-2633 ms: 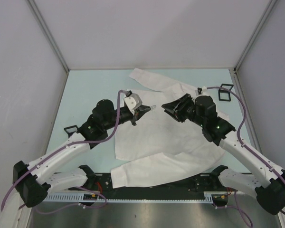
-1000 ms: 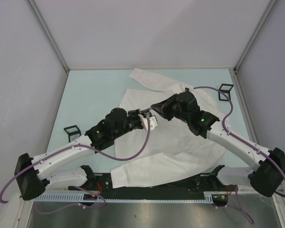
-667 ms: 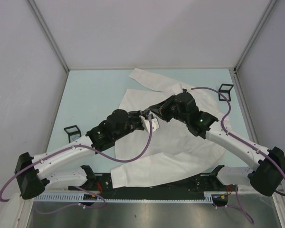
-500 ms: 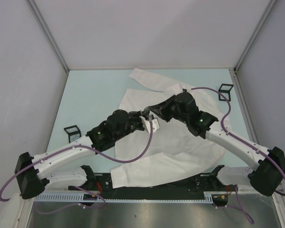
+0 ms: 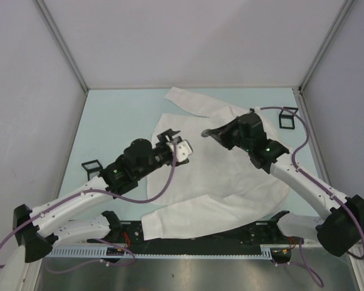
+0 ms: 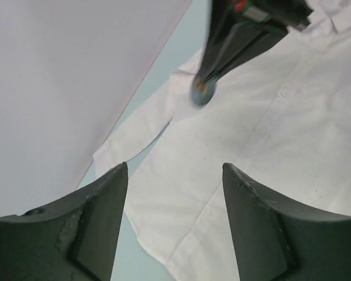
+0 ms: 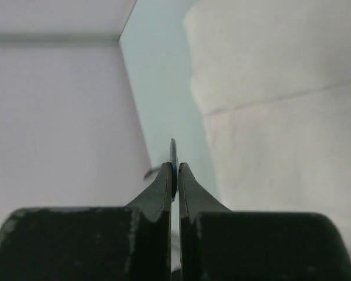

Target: Remove the brooch from the garment

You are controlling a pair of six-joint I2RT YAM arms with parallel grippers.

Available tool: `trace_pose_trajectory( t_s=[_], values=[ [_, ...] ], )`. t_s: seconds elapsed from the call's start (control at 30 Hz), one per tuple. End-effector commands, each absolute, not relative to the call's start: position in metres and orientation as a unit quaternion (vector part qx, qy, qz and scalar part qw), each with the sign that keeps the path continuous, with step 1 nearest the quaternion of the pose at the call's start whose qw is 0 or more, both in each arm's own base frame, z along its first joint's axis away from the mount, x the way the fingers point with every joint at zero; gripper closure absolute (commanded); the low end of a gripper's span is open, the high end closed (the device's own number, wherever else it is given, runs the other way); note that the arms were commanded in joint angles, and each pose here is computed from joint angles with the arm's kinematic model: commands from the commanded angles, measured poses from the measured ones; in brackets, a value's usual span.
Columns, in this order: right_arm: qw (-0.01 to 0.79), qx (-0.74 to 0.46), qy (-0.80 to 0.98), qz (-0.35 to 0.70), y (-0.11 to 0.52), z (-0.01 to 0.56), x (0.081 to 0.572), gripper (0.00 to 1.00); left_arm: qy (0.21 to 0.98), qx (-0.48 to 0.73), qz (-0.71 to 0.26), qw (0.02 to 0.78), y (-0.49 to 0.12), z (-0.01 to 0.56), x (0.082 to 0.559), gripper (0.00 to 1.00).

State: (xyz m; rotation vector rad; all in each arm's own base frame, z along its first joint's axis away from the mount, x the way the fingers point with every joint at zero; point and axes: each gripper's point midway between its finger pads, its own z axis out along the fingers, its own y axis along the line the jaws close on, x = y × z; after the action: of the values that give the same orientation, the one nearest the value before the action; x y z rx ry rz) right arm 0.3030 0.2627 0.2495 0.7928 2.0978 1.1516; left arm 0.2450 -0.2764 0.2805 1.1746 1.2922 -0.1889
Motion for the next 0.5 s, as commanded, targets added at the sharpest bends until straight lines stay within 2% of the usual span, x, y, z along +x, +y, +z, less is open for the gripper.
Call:
trace_pose_trajectory(
  t_s=[0.0,0.3,0.4,0.47],
  values=[
    [0.366,0.325,0.794,0.361,0.171,0.216,0.339,1.0,0.584,0.398,-0.207,0.677,-0.263,0.335,0.24,0.29],
    [0.477,0.459,0.726,0.188,-0.042,0.177,0.399,1.0,0.587,0.361,-0.316,0.652,-0.272,0.337,0.235,0.26],
    [0.521,0.483,0.691,0.132,-0.09,0.174,0.415,0.99,0.606,0.326,-0.324,0.649,-0.264,0.335,0.247,0.26],
    [0.512,0.504,0.686,0.115,-0.113,0.15,0.424,0.99,0.614,0.319,-0.315,0.65,-0.261,0.331,0.252,0.26]
  ],
)
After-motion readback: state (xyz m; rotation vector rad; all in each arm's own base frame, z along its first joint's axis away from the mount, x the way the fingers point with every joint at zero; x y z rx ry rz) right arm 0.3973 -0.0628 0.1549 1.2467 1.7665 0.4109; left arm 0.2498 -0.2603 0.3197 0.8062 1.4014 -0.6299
